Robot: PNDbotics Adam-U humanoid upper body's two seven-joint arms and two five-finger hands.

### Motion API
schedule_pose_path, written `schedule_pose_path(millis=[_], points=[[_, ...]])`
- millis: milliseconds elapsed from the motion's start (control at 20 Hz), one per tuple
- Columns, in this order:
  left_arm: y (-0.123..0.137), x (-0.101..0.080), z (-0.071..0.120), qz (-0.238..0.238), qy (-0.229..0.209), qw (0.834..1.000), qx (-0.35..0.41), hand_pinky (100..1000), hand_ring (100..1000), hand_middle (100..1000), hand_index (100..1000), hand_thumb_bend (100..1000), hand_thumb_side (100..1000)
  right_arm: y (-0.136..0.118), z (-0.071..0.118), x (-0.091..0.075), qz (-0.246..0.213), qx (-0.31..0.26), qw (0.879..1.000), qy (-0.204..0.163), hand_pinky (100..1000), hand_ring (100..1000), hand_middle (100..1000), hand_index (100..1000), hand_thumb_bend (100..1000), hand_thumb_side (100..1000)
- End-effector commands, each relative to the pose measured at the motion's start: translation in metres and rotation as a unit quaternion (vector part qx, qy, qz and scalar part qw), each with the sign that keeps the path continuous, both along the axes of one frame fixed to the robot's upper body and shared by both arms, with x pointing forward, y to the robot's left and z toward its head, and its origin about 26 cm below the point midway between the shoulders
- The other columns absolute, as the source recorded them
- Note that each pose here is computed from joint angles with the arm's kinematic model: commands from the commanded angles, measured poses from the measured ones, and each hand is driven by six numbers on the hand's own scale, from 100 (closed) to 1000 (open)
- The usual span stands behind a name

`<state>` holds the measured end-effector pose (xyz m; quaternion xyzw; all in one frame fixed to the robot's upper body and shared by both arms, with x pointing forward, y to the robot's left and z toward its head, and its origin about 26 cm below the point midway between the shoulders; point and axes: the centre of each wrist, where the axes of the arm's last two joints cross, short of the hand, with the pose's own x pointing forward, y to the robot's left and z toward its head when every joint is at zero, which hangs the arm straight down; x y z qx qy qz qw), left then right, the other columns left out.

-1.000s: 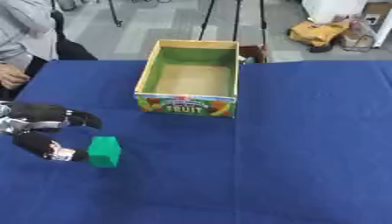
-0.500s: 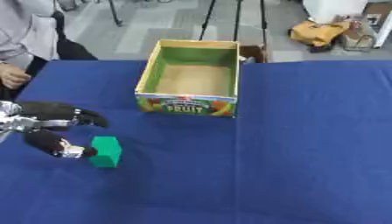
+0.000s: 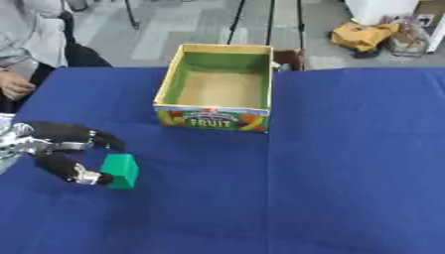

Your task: Pick up objects on the table and place them in the box.

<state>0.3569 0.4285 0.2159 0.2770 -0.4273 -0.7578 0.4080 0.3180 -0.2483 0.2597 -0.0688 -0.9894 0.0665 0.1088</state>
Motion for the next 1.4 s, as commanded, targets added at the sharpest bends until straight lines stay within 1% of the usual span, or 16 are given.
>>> schedule_pose_path(millis=[50, 300, 850, 1050, 1200, 1300, 1400], points=[[0.0038, 0.0007, 0.01, -0.002, -0.002, 1.0, 0.024, 861, 949, 954, 1000, 458, 1000, -0.0001, 0.0072, -0.0041, 0.0, 0.002, 1.0, -0.015, 807, 884, 509, 818, 100, 912], [0.0044, 0.0028, 0.0062, -0.001, 0.003, 1.0, 0.03, 857, 944, 940, 1000, 462, 1000, -0.0002, 0.0077, -0.0041, 0.0, 0.004, 1.0, -0.016, 806, 883, 507, 813, 100, 901], [0.0003, 0.0067, 0.0032, -0.008, 0.005, 0.999, 0.036, 847, 912, 876, 1000, 462, 1000, -0.001, 0.0081, -0.004, -0.004, 0.014, 1.0, -0.016, 805, 882, 503, 809, 100, 873], [-0.0012, 0.0073, 0.0033, -0.011, 0.0, 0.999, 0.036, 837, 899, 853, 952, 448, 1000, -0.0014, 0.0077, -0.0041, -0.007, 0.017, 1.0, -0.014, 807, 883, 501, 810, 100, 868], [-0.0016, 0.0076, 0.0043, -0.011, -0.01, 0.999, 0.031, 821, 888, 832, 891, 415, 1000, -0.0021, 0.0076, -0.0041, -0.01, 0.021, 1.0, -0.013, 808, 883, 500, 810, 100, 865], [-0.0015, 0.0076, 0.0047, -0.011, -0.014, 0.999, 0.029, 818, 887, 829, 888, 419, 1000, -0.0021, 0.0077, -0.0041, -0.011, 0.022, 1.0, -0.013, 808, 883, 500, 811, 100, 863], [-0.0012, 0.0076, 0.0031, -0.012, -0.01, 0.999, 0.032, 819, 890, 832, 921, 433, 1000, -0.0021, 0.0077, -0.0041, -0.011, 0.025, 1.0, -0.013, 808, 882, 499, 809, 100, 858]])
